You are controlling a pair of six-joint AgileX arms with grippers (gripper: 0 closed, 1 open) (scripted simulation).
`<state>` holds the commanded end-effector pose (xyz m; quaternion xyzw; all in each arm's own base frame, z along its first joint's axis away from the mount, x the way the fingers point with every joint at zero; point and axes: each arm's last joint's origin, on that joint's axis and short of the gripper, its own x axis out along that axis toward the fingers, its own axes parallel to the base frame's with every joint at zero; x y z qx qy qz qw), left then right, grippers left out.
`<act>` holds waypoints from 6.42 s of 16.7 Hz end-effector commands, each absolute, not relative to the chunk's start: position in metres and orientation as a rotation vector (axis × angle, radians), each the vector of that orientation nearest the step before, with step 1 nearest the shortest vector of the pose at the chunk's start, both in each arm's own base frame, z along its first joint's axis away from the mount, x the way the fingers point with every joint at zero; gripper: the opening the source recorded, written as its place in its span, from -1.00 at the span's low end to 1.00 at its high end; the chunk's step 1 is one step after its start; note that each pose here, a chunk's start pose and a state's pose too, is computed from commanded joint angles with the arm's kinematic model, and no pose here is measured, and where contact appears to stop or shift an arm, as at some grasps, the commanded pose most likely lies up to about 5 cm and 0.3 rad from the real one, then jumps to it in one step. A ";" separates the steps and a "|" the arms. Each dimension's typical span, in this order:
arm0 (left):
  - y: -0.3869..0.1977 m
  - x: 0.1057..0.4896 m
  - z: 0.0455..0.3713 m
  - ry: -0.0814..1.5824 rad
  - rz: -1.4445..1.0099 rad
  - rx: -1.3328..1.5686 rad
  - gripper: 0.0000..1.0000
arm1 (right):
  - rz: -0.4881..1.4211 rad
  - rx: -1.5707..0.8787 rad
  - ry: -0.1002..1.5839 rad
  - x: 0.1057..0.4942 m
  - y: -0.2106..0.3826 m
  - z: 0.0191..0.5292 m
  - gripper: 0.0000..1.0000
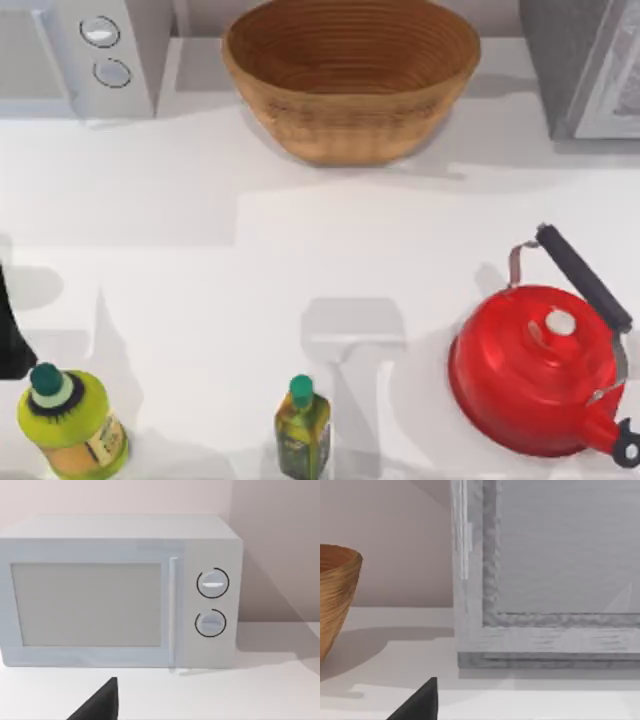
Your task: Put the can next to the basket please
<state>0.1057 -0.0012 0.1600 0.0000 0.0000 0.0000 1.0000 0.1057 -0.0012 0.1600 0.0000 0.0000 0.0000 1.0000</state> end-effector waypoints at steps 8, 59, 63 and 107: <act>-0.002 0.111 0.201 0.119 -0.017 0.124 1.00 | 0.000 0.000 0.000 0.106 -0.001 0.160 1.00; 0.073 0.371 0.160 1.480 -0.630 0.629 -0.36 | 0.000 0.000 0.000 0.106 -0.001 0.160 1.00; 0.073 0.371 0.160 1.480 -0.630 0.629 -0.96 | 0.000 0.000 0.000 0.106 -0.001 0.160 1.00; -0.262 0.338 0.172 1.574 -0.015 0.016 -1.00 | 0.000 0.000 0.000 0.106 -0.001 0.160 1.00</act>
